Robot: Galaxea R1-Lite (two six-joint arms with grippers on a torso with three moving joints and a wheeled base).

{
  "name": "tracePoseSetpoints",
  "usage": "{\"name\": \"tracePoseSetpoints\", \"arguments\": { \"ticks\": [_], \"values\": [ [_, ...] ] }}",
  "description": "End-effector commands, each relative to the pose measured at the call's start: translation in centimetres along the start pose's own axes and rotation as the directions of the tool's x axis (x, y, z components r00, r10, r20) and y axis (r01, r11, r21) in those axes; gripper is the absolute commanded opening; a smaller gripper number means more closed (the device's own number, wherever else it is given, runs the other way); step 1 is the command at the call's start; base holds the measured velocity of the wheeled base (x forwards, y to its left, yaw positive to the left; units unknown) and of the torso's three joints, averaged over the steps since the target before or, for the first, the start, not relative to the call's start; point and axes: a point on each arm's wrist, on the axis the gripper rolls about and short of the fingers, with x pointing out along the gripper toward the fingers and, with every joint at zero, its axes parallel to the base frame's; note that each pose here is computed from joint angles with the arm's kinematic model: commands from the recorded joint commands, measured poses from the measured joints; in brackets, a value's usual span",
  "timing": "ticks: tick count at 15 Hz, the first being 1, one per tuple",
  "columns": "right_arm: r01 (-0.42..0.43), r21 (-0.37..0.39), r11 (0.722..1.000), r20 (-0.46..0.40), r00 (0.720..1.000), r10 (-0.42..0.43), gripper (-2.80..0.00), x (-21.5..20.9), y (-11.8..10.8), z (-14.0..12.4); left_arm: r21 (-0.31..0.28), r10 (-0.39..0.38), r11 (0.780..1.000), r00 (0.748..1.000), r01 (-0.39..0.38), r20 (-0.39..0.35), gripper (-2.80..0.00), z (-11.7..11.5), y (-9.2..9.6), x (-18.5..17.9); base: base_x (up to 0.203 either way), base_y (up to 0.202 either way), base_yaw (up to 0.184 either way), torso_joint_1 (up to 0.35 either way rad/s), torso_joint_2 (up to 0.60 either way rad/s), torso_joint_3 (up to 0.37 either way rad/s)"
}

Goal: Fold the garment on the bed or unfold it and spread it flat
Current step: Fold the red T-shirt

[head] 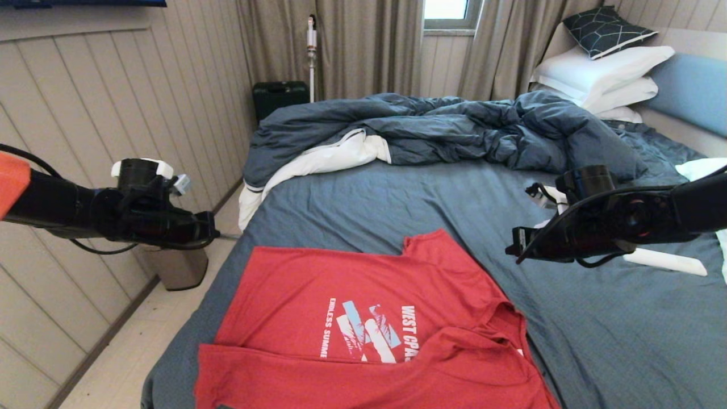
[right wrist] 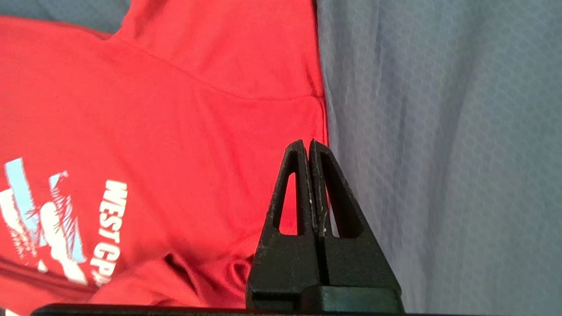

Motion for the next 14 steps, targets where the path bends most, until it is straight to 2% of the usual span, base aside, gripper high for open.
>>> {"name": "tracePoseSetpoints", "arguments": {
  "ticks": [1, 4, 5, 7, 8, 9, 12, 13, 14],
  "values": [
    [-0.003, 0.001, 1.0, -0.016, 1.0, 0.003, -2.8, 0.9, -0.1, -0.2, -0.011, 0.004, 1.0, 0.999, -0.004, -0.035, -2.8, -0.5, 0.8, 3.0, 0.0, 0.0, 0.0, 0.0, 0.0, 0.0],
    [0.0, 0.004, 1.0, -0.027, 1.0, 0.001, -2.8, 1.8, -0.3, -0.2, -0.018, -0.003, 1.0, 0.999, 0.002, -0.05, -2.8, -0.7, 1.0, 4.5, 0.0, 0.0, 0.0, 0.0, 0.0, 0.0],
    [0.0, 0.006, 1.0, -0.03, 1.0, 0.0, -2.8, 1.9, -0.4, -0.3, -0.028, -0.003, 1.0, 0.998, 0.001, -0.059, 0.0, -1.0, 1.1, 4.6, 0.0, 0.0, 0.0, 0.0, 0.0, 0.0],
    [-0.002, 0.007, 1.0, -0.034, 0.999, 0.002, -2.8, 2.0, -0.4, -0.4, -0.034, -0.041, 0.999, 0.997, 0.038, -0.072, 0.0, -1.2, 1.0, 4.4, 0.0, 0.0, 0.0, 0.0, 0.0, 0.0],
    [-0.001, 0.008, 1.0, -0.037, 0.999, 0.001, -2.8, 2.0, -0.4, -0.5, -0.061, -0.102, 0.993, 0.991, 0.097, -0.083, 0.0, -1.2, 0.9, 4.3, 0.0, 0.0, 0.0, 0.0, 0.0, 0.0],
    [-0.002, 0.009, 1.0, -0.042, 0.999, 0.002, -2.8, 2.0, -0.4, -0.7, -0.117, -0.154, 0.983, 0.985, 0.144, -0.082, 0.0, -1.0, 0.6, 3.8, 0.0, 0.0, 0.0, 0.0, 0.0, 0.0],
    [0.001, 0.011, 1.0, -0.046, 0.999, 0.0, -2.8, 1.9, -0.5, -0.8, -0.199, -0.342, 0.926, 0.937, 0.322, -0.075, 0.0, -0.4, -0.4, 0.2, 0.0, 0.0, 0.0, 0.0, 0.0, 0.0],
    [0.0, 0.011, 1.0, -0.042, 0.999, 0.001, -2.8, 1.8, -0.5, -0.7, -0.227, -0.406, 0.898, 0.909, 0.377, -0.094, 0.0, -1.0, -0.3, -0.9, 0.0, 0.0, 0.0, 0.0, 0.0, 0.0],
    [0.0, 0.012, 1.0, -0.045, 0.999, 0.0, -2.8, 1.8, -0.6, -0.8, -0.243, -0.435, 0.883, 0.894, 0.401, -0.106, 0.0, -1.5, -0.3, -1.1, 0.0, 0.0, 0.0, 0.0, 0.0, 0.0]
  ]
}}
